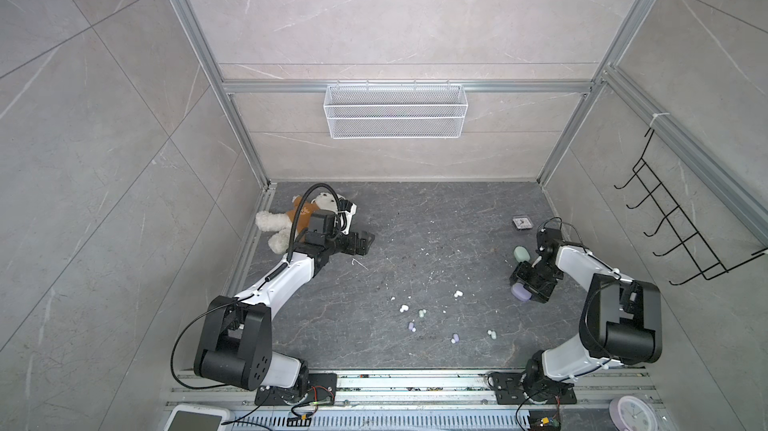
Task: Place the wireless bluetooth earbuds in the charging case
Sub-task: 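Close the right gripper on the lavender charging case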
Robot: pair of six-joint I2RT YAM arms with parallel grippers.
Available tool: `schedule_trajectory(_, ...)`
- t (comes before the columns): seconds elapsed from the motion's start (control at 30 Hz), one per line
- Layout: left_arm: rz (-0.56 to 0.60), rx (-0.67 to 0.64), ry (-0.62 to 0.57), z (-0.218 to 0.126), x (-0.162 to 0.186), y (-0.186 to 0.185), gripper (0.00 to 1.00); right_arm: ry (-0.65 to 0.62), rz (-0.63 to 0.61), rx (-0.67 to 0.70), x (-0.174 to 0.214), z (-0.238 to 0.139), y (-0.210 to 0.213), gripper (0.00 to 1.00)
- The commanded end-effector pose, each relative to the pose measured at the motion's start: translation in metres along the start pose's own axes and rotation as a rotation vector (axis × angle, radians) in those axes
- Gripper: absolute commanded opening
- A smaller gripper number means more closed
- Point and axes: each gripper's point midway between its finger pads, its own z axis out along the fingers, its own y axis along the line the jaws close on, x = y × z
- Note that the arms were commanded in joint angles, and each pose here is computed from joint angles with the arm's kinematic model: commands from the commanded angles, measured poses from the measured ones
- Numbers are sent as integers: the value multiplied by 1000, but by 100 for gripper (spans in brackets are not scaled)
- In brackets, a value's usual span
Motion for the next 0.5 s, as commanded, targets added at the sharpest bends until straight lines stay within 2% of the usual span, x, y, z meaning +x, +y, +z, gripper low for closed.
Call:
schedule_trajectory(0.0, 31, 3, -11, -7, -3, -3, 98, 16, 4, 5, 3, 0, 1, 72)
schedule_trajectory(0.27, 32, 2, -12, -8, -2, -4, 99, 20, 5, 17, 1, 2, -1, 70)
schedule_trajectory(0.47, 28, 2, -10, -9, -1, -4, 98, 21, 7, 11, 1, 2, 1, 60)
